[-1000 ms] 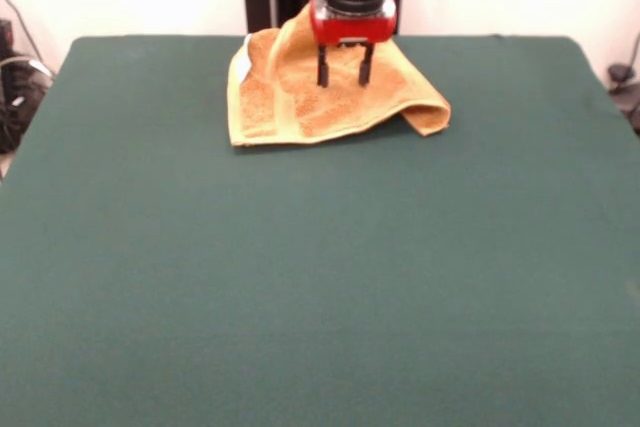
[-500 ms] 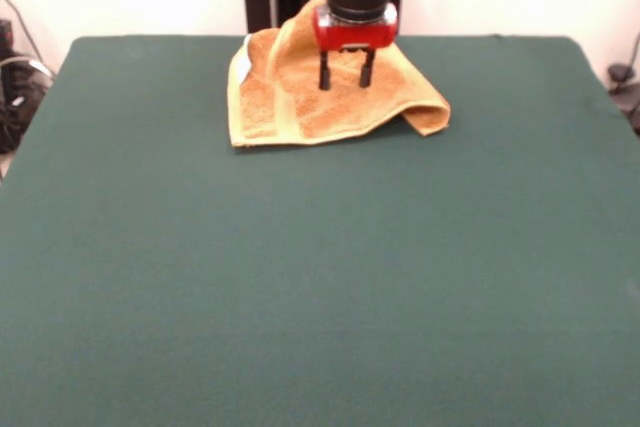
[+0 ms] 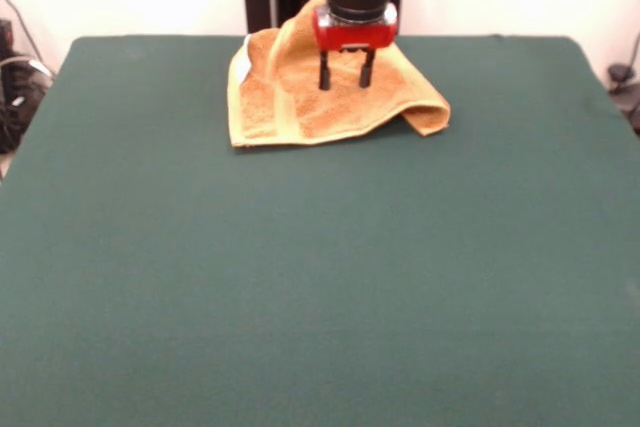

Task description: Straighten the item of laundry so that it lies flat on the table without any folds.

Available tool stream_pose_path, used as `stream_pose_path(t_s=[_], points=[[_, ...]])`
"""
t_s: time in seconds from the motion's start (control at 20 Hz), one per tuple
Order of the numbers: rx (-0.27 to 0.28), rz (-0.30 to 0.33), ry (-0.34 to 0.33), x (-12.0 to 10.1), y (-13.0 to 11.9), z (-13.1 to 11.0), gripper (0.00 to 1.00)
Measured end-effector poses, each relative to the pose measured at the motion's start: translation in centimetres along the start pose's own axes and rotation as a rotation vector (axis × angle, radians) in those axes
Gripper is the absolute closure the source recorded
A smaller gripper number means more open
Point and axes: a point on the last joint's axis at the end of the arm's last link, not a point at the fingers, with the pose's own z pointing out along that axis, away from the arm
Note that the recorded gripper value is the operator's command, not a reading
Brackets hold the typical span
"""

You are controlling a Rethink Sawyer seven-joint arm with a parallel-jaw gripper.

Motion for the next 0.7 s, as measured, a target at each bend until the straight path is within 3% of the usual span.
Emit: stream_pose_path(t_s=[0.7], points=[[0.027,0.003,-0.053,-1.8,-1.0,-2.5,0.00]])
